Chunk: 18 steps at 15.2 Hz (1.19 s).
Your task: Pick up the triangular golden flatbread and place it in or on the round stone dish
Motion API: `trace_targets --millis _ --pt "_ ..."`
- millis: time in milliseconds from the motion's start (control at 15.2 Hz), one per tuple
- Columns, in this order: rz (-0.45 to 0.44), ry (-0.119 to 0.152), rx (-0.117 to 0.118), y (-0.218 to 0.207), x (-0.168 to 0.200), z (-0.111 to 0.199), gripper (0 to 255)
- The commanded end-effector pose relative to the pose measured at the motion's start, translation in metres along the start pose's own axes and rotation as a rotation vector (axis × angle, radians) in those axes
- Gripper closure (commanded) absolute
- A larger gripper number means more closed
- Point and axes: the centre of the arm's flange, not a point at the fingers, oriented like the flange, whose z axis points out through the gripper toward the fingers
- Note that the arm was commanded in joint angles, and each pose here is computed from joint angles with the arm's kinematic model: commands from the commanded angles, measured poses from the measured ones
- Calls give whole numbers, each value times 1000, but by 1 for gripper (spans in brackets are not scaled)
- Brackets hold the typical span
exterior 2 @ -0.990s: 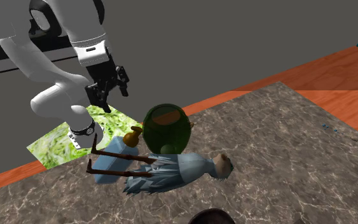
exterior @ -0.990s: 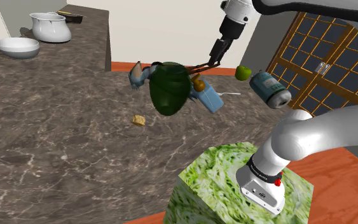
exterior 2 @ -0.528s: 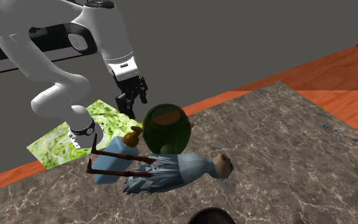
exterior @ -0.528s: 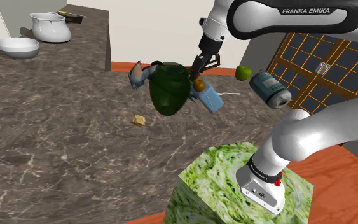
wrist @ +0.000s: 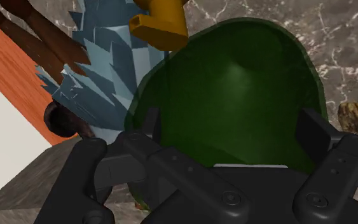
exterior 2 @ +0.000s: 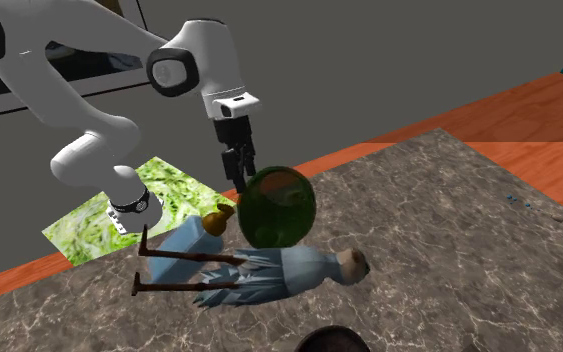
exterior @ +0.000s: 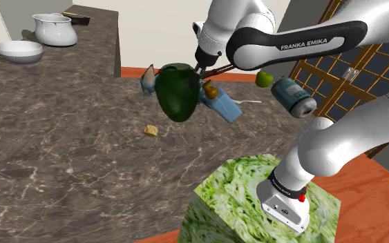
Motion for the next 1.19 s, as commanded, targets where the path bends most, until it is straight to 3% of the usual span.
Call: trace_targets --millis 0,66,132,594,660,726,1122 --pt "141 -78 274 -45 10 50 0" --pt "-57 21 -54 -9 12 0 0" --pt "-57 21 -54 -9 12 0 0" --pt "-21 -7 82 -58 35 57 0" --pt "-162 136 -149 -28 39 5 0" --pt "-162 136 -149 -28 39 5 0" --pt "-92 71 7 -64 51 55 0"
